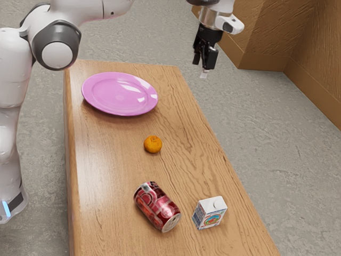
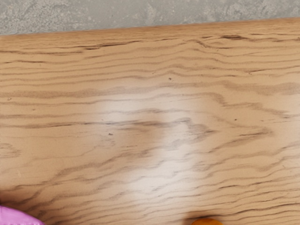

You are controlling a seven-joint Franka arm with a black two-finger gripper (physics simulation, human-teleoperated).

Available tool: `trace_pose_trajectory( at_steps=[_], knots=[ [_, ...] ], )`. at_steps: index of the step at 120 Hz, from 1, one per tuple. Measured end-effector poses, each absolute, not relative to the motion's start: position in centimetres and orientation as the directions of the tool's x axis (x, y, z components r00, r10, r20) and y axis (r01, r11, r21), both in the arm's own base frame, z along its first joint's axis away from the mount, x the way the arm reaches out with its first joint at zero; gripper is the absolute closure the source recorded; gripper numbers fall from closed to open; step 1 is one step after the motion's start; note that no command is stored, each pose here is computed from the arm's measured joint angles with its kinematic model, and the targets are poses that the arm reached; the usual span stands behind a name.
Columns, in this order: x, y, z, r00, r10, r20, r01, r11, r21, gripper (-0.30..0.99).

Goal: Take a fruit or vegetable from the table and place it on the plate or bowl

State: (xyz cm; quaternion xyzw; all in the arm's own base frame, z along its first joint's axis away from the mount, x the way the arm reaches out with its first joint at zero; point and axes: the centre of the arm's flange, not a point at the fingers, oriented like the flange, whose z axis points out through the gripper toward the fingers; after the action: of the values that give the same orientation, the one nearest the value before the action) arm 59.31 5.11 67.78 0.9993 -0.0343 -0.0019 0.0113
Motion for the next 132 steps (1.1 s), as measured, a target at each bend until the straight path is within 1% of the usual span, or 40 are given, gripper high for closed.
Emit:
trace_pose_trajectory(
  at_steps=[49,56,61,66,76,90,98,117,126,132],
  knots=[
    [59.4,5.4,67.9,0.998,-0.067,0.001,-0.067,-0.998,0.013,0.0],
    [58.8,5.3,70.0,0.997,-0.069,0.043,-0.069,-0.998,0.006,0.0],
    [57.6,5.2,73.8,0.991,-0.072,0.111,-0.071,-0.997,-0.007,0.0],
    [56.2,4.9,76.5,0.985,-0.076,0.153,-0.075,-0.997,-0.014,0.0],
    [54.0,3.8,79.4,0.978,-0.099,0.184,-0.098,-0.995,-0.018,0.0],
    [53.7,0.5,79.3,0.975,-0.163,0.153,-0.156,-0.986,-0.058,0.0],
    [54.0,-0.1,78.5,0.973,-0.192,0.125,-0.183,-0.98,-0.077,0.0],
    [55.5,-2.9,75.0,0.92,-0.389,0.04,-0.385,-0.919,-0.086,0.0],
    [56.4,-2.7,72.0,0.894,-0.448,-0.018,-0.448,-0.891,-0.078,0.0],
    [55.8,-2.7,69.9,0.873,-0.485,-0.056,-0.488,-0.87,-0.073,0.0]
  ],
)
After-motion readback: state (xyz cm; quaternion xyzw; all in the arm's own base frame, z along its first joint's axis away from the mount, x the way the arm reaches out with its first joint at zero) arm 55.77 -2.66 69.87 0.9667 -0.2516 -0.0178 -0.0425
